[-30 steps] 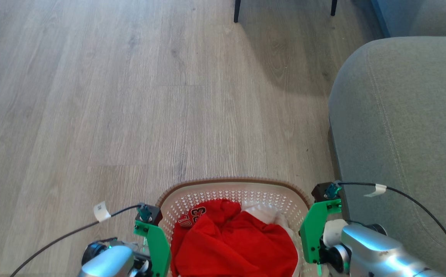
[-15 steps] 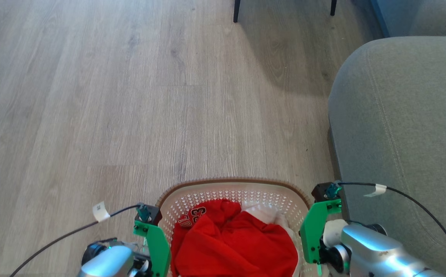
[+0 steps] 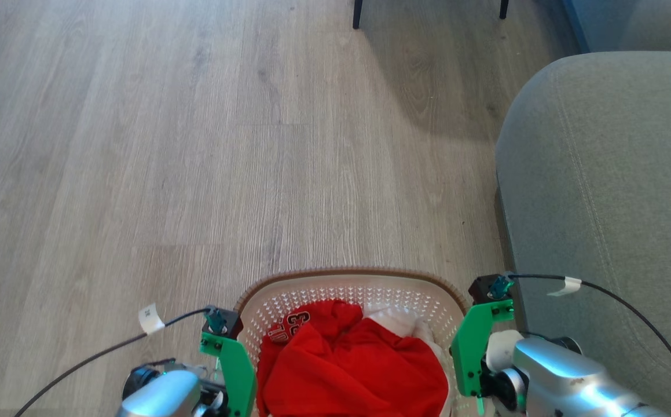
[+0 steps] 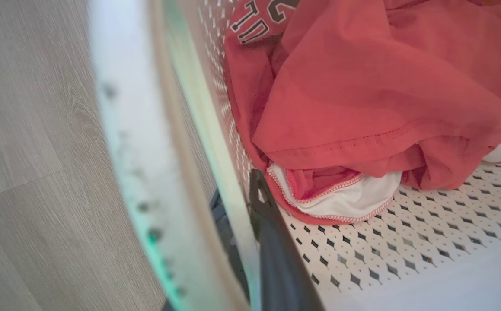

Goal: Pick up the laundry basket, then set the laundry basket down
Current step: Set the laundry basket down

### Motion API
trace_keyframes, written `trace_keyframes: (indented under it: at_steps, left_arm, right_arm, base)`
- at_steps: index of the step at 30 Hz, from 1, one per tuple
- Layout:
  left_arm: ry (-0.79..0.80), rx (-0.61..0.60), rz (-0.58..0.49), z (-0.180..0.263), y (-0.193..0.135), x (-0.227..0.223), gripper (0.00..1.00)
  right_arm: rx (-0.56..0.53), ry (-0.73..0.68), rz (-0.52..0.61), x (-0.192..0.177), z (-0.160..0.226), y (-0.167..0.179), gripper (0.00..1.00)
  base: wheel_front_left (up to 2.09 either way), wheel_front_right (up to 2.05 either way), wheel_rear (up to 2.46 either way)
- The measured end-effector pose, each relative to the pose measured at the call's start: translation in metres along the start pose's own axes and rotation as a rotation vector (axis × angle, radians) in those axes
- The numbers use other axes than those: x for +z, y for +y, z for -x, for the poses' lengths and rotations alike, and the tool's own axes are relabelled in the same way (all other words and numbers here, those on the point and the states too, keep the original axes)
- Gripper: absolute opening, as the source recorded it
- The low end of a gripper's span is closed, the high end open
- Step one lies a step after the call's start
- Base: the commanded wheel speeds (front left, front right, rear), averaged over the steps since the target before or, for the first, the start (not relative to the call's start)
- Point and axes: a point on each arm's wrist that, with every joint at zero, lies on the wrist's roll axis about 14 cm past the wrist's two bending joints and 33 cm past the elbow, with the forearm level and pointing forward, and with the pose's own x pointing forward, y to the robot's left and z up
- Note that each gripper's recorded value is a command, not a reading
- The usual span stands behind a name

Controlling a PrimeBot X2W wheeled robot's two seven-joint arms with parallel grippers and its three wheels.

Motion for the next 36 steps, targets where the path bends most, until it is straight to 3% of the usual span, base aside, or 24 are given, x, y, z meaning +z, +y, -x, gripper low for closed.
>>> trace_keyframes:
  at_steps: [22,36]
  left_arm:
    - [0.025,-0.013,0.022,-0.015,0.001,-0.004,0.00]
    - [-0.009,0.000,-0.008,-0.059,0.017,0.035,0.00]
  right_arm:
    - [0.008,0.030,-0.031,-0.008,-0.014,-0.009,0.00]
    - [-0.006,0.007,-0.073,0.015,-0.057,-0.054,0.00]
  base:
    - [0.00,0.00,0.00]
    - [0.00,0.00,0.00]
